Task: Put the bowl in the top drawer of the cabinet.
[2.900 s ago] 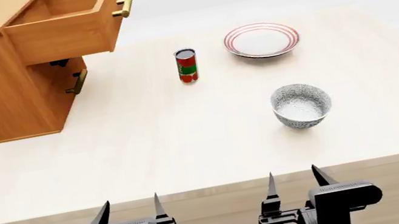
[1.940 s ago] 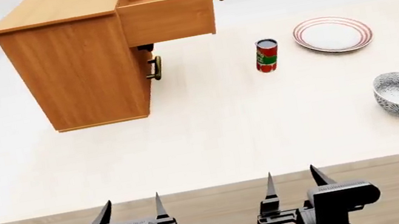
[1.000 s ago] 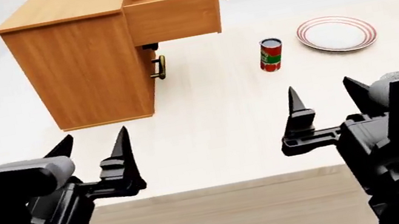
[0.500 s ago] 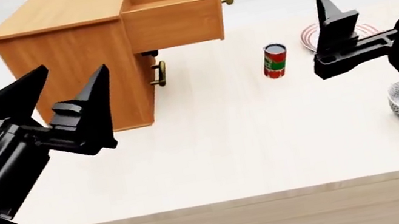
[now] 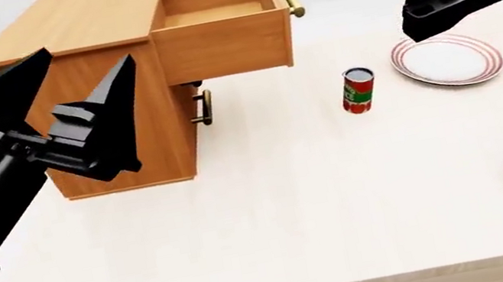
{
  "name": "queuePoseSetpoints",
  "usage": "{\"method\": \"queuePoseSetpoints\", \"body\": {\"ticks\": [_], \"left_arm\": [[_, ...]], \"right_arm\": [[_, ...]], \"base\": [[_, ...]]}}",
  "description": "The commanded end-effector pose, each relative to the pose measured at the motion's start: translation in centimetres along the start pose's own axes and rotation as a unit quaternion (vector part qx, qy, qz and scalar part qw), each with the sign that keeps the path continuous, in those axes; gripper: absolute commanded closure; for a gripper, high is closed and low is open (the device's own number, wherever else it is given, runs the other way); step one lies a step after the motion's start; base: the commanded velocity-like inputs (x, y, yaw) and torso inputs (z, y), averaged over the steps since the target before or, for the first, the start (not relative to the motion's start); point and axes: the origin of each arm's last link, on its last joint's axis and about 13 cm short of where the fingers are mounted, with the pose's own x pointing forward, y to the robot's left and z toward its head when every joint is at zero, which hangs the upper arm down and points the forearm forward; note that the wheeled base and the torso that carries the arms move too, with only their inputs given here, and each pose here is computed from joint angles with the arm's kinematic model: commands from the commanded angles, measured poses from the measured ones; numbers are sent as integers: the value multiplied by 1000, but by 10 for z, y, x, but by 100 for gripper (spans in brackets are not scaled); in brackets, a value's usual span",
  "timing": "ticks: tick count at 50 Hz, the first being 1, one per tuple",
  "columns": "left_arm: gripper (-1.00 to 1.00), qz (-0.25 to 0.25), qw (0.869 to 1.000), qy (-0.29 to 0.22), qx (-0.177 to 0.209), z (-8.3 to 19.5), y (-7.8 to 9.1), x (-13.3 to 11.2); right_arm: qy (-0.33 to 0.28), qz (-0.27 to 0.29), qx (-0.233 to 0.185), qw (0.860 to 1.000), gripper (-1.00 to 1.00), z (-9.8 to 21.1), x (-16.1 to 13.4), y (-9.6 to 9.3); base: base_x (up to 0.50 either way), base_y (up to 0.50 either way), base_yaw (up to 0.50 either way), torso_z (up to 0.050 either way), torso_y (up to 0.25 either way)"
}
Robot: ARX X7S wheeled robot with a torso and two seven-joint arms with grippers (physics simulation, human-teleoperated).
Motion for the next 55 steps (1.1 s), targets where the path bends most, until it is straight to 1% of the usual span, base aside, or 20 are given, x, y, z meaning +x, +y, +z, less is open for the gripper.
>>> {"method": "queuePoseSetpoints", "body": {"ticks": [1,27,55], "left_arm": [[-100,-6,1000,-3,9,5,0,3],[-100,-17,1000,-12,17,9,-1,8],[-100,-20,999,-23,18,14,-3,6]], "right_arm": [[-5,4,-8,1000,-100,5,5,-2],[-15,-8,-24,1000,-100,10,11,-9],[-20,-16,-34,999,-100,16,10,-13]], "base": [[223,51,0,0,0],[236,41,0,0,0],[296,1,0,0,1]]}}
